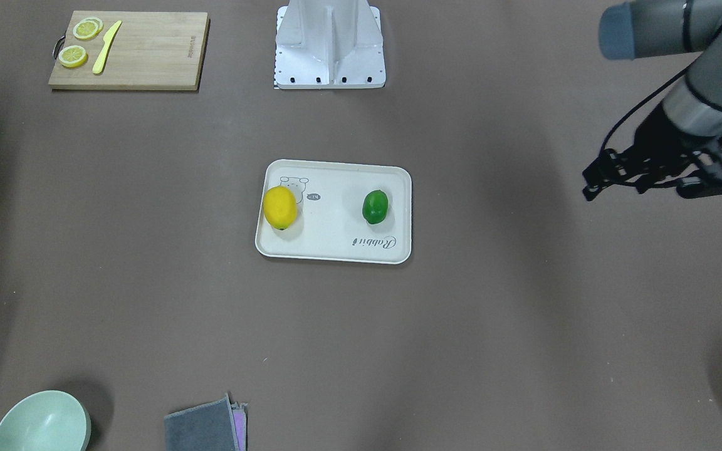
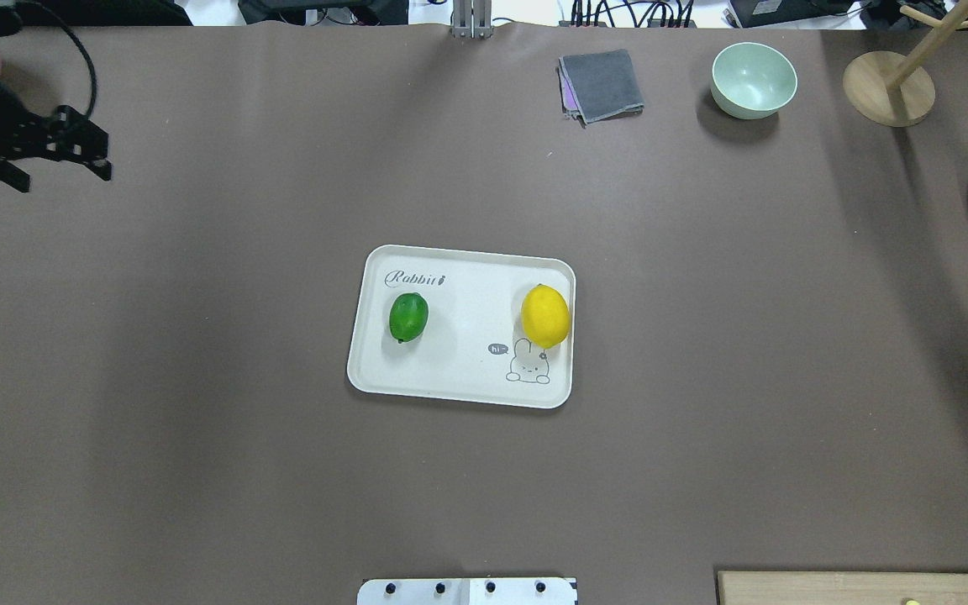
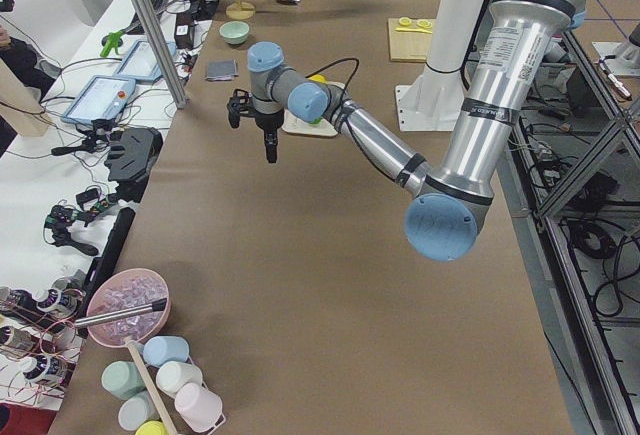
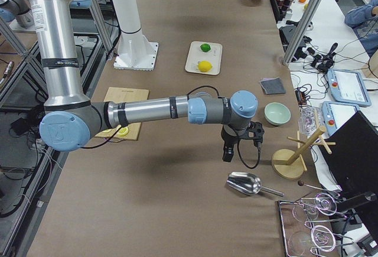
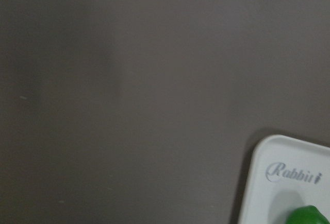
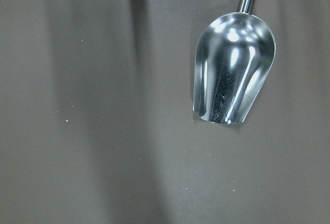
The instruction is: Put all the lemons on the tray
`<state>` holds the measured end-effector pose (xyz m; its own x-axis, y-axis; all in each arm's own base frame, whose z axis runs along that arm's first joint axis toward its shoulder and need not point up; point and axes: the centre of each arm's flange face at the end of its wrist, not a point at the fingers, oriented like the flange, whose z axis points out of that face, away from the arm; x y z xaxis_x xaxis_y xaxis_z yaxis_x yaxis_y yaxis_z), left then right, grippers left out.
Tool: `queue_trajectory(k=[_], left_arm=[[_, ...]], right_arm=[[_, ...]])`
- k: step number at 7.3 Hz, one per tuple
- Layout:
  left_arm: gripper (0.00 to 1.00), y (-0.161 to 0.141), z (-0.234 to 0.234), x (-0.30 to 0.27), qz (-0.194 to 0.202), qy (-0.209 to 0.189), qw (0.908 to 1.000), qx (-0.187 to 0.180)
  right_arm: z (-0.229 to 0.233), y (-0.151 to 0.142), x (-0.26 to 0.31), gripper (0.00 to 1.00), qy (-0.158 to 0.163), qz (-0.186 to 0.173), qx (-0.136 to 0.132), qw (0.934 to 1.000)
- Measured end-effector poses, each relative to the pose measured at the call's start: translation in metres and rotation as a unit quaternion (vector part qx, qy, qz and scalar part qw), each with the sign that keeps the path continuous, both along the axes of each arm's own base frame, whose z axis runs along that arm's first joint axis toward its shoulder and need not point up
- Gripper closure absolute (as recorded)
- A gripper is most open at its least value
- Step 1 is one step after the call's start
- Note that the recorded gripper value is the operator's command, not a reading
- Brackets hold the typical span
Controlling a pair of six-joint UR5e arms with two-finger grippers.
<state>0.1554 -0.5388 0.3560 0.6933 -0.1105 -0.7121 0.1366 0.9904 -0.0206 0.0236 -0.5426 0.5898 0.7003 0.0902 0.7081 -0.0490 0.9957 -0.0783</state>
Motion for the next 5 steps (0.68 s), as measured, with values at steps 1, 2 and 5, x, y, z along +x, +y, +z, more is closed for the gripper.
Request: queue_trajectory(k=[1, 2, 5], left_arm=[[0.02, 0.003, 0.019, -0.048, 0.017, -0.027, 0.9995, 0.006], [0.02, 0.013, 0.060, -0.095, 0.034, -0.045, 0.9984, 0.011], [0.02, 0.080, 0.214, -0.193, 0.057, -0.060, 0.9960, 0.036]], right_arm=[[0.001, 0.002, 0.000, 0.00, -0.003, 0.001, -0.002, 1.0000], [-0.001, 0.003, 0.000, 0.00, -0.004, 0.001, -0.003, 1.0000], [-0.001, 0.003, -0.001, 0.00, -0.004, 0.002, -0.012, 0.9999]])
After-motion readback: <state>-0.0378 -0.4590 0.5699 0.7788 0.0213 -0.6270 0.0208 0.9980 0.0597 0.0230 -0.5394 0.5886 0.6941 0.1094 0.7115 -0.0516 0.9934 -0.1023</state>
